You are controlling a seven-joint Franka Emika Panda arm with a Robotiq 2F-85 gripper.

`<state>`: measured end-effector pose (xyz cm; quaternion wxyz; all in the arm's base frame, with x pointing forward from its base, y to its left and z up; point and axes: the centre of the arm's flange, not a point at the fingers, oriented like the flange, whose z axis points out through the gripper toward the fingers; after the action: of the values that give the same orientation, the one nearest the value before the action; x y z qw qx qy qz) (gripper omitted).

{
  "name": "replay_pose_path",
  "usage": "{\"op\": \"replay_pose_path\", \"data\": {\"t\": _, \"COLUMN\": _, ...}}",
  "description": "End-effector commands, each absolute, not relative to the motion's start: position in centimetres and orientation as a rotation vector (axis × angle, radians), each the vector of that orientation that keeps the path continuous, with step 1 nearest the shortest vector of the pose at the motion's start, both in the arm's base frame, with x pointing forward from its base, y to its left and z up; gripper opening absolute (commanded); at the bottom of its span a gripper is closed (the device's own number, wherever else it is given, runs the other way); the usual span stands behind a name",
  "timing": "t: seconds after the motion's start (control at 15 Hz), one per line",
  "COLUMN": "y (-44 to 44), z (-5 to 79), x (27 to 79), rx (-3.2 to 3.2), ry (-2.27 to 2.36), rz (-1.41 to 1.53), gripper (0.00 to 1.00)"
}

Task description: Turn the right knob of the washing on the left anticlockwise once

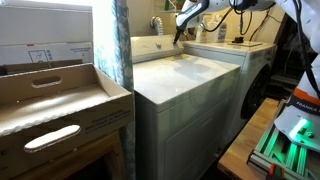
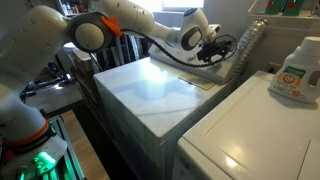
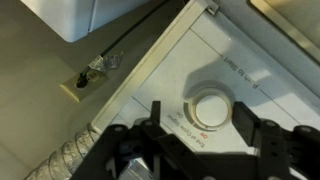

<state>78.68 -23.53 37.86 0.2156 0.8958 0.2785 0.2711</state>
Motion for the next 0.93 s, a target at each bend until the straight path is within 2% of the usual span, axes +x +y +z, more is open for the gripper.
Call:
{"op": "replay_pose_path", "data": {"t": 0.0, "y": -24.4, "z": 40.9, "x": 77.0, "rx": 2.595, "ry": 0.522, "rz": 0.788, "gripper": 1.00}}
{"op": "replay_pose_path", "data": {"t": 0.87, "y": -22.5, "z": 47.2, "x": 72.8, "rx": 2.974, "ry": -0.298, "rz": 0.722, "gripper": 1.00}}
